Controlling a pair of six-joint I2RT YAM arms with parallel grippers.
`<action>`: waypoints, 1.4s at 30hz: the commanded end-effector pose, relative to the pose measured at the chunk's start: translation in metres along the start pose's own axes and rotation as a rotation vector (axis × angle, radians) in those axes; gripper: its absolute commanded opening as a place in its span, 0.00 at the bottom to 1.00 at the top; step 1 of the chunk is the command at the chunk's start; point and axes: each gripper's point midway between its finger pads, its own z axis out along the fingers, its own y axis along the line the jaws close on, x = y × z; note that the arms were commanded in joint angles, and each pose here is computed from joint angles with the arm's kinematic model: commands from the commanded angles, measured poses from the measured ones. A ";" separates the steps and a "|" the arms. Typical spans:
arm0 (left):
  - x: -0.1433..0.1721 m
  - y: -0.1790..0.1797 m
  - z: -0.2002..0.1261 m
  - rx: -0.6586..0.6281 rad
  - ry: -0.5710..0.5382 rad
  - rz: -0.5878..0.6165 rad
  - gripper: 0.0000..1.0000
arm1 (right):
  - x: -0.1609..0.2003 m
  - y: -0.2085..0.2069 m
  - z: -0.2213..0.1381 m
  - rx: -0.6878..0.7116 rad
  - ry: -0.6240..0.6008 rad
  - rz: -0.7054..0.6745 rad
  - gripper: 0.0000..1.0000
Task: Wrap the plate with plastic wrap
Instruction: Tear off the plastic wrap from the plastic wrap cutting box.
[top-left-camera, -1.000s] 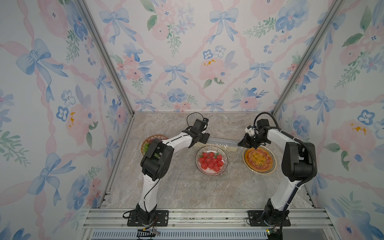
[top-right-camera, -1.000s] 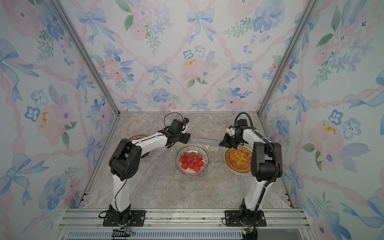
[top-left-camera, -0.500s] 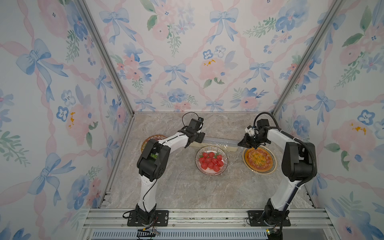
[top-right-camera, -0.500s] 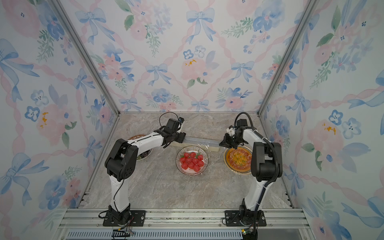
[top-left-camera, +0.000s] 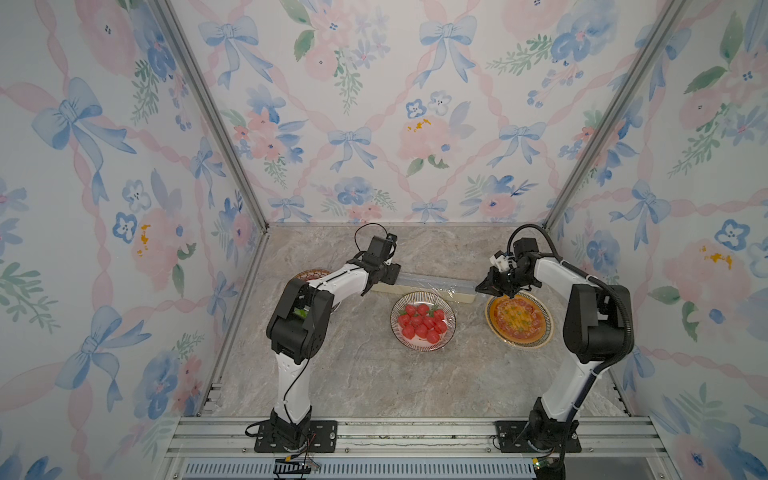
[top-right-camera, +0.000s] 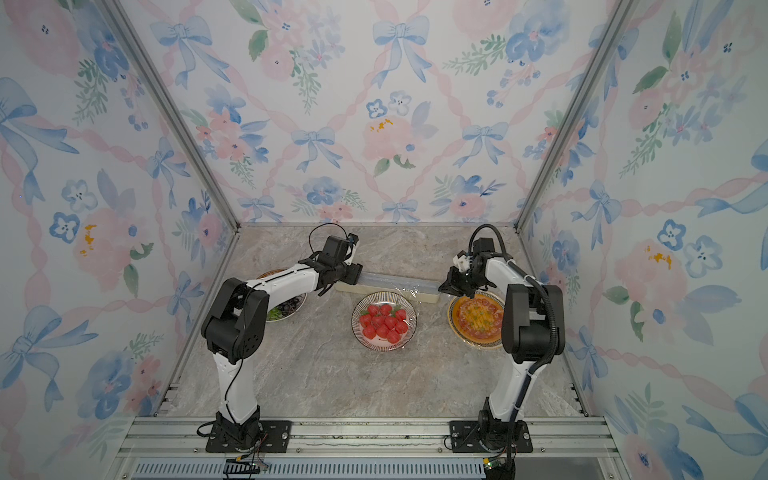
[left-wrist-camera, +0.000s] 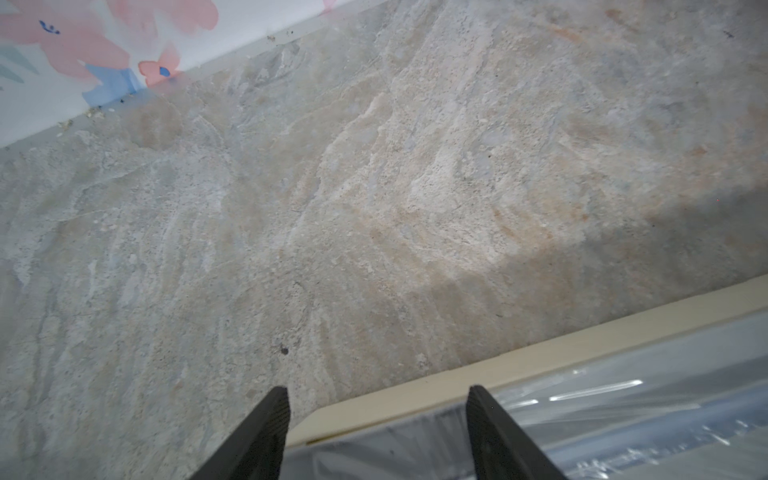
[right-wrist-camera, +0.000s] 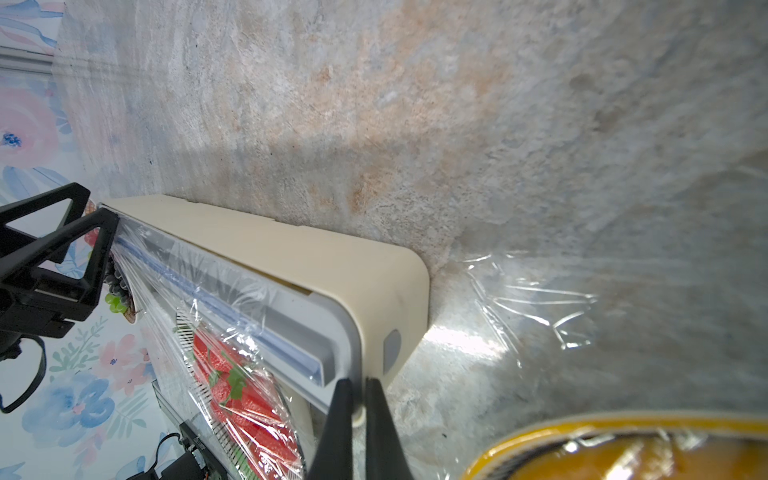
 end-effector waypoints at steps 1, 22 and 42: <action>0.009 0.034 -0.008 -0.096 0.029 0.007 0.70 | 0.055 -0.070 0.027 0.282 0.194 0.122 0.06; -0.027 0.065 -0.037 -0.052 -0.079 -0.073 0.76 | 0.014 -0.035 0.002 0.216 0.031 0.059 0.17; 0.045 -0.006 -0.082 0.415 -0.011 -0.501 0.93 | 0.046 0.081 0.001 -0.104 -0.125 0.034 0.82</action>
